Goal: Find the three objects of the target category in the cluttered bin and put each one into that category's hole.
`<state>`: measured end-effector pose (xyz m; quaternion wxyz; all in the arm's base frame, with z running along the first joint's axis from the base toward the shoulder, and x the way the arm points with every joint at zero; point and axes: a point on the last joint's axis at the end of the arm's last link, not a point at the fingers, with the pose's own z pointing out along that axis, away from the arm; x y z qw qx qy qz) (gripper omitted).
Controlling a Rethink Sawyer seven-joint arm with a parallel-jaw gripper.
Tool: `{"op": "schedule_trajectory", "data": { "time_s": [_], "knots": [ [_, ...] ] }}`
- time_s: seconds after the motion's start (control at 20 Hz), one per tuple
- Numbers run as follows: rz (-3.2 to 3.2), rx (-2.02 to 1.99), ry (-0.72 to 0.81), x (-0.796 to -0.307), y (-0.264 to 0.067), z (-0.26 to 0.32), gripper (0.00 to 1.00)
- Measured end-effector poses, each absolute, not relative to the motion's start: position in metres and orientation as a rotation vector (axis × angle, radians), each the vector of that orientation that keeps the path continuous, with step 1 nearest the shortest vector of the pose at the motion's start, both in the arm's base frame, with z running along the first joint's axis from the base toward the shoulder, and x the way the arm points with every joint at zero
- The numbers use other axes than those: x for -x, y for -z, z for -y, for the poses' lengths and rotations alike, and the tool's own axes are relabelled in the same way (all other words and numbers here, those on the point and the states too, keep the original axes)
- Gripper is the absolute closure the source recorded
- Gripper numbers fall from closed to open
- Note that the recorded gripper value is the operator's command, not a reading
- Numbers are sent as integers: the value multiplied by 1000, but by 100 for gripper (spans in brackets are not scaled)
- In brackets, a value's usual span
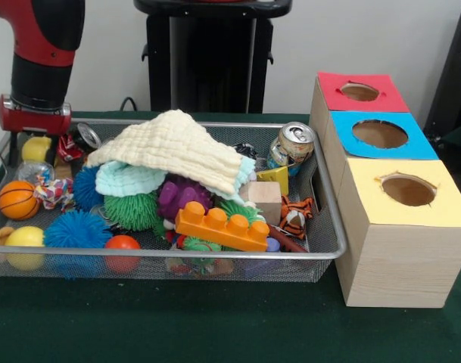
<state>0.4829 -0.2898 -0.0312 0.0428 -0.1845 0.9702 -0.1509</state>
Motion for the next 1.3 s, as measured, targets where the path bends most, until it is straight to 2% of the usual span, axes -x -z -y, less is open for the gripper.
{"op": "schedule_trajectory", "data": {
  "time_s": [0.7,1.3],
  "knots": [
    [-2886,596,366,-473,44,289,0],
    [-2639,883,437,-502,32,253,0]
  ]
}}
